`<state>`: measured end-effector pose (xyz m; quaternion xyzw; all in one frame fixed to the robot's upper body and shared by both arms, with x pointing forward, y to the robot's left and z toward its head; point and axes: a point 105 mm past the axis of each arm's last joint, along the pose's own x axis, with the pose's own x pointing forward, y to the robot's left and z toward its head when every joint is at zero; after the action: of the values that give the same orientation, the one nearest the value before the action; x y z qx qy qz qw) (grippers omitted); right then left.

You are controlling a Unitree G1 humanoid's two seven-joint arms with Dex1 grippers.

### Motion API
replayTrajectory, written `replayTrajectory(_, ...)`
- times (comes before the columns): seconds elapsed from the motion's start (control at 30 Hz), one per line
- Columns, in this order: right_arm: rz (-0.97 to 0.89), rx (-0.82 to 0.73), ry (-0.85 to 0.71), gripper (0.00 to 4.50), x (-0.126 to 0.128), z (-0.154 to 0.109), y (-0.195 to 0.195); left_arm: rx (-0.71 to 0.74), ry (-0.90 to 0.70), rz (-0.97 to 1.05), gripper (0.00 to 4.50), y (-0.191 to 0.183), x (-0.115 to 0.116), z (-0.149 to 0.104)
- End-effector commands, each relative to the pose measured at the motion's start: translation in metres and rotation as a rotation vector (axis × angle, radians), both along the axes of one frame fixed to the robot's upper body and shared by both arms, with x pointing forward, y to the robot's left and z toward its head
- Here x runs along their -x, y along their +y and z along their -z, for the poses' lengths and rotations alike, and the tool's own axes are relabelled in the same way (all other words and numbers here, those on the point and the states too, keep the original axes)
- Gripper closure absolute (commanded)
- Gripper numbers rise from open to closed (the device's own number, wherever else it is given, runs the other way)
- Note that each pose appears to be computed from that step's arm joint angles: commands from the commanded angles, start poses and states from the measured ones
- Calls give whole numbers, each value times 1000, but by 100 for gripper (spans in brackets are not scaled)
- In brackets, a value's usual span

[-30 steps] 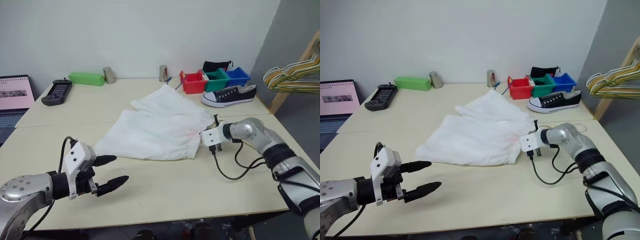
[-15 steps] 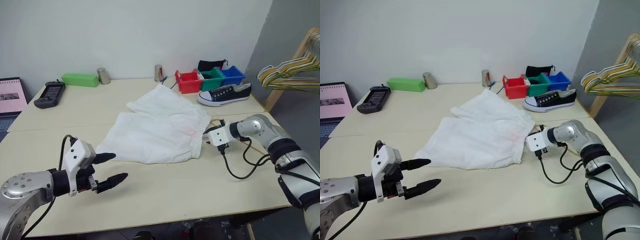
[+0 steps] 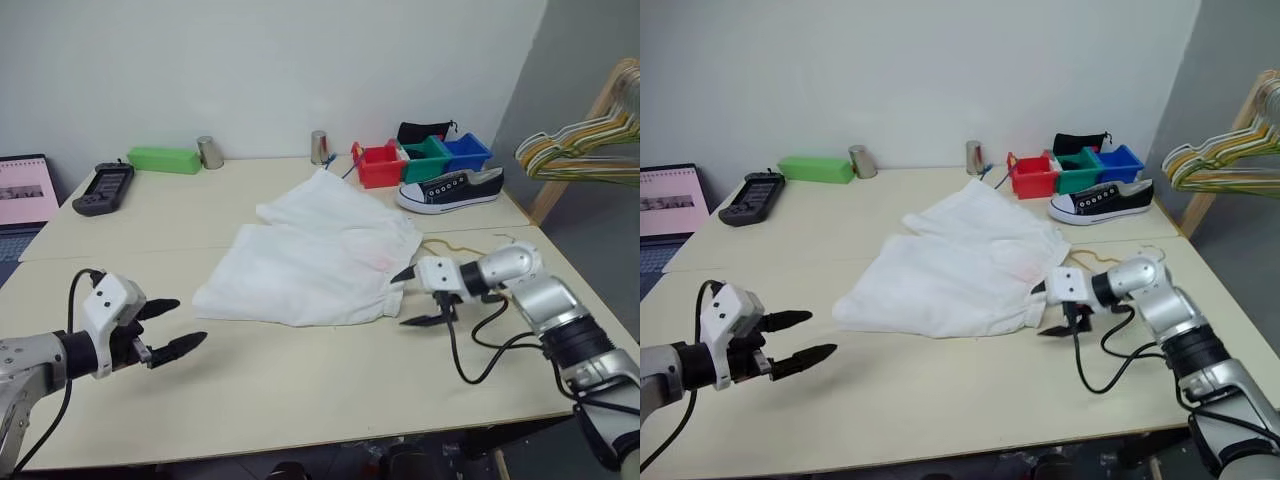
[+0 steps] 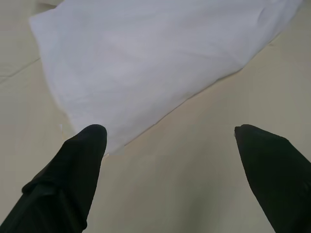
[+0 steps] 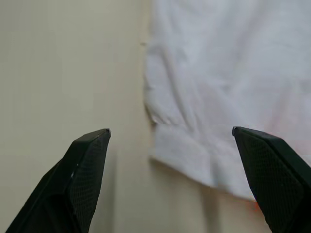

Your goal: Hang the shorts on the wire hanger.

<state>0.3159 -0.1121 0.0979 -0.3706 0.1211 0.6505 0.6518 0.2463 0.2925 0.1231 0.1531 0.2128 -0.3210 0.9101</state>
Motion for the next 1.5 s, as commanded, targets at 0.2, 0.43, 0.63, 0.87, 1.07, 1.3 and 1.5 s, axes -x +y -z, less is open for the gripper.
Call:
replayTrajectory(0.2,115,1,-100,22,-24,-3,16,-88,10,103,0,7,-39,19)
replayTrajectory(0.43,122,71,-70,22,-27,14,10,-106,40,129,0,5,-69,42)
replayTrajectory(0.63,153,61,-27,58,-31,19,14,-84,83,114,0,-2,-87,63)
replayTrajectory(0.87,190,1,20,200,-33,13,24,-78,136,158,96,-5,-84,72)
replayTrajectory(1.07,206,-7,25,349,-34,14,26,-68,137,169,228,0,-77,66)
replayTrajectory(1.3,175,6,-3,450,-34,12,26,-39,153,210,373,-2,-52,66)
replayTrajectory(1.5,90,38,-10,450,-20,10,20,-12,214,267,446,-14,-10,59)
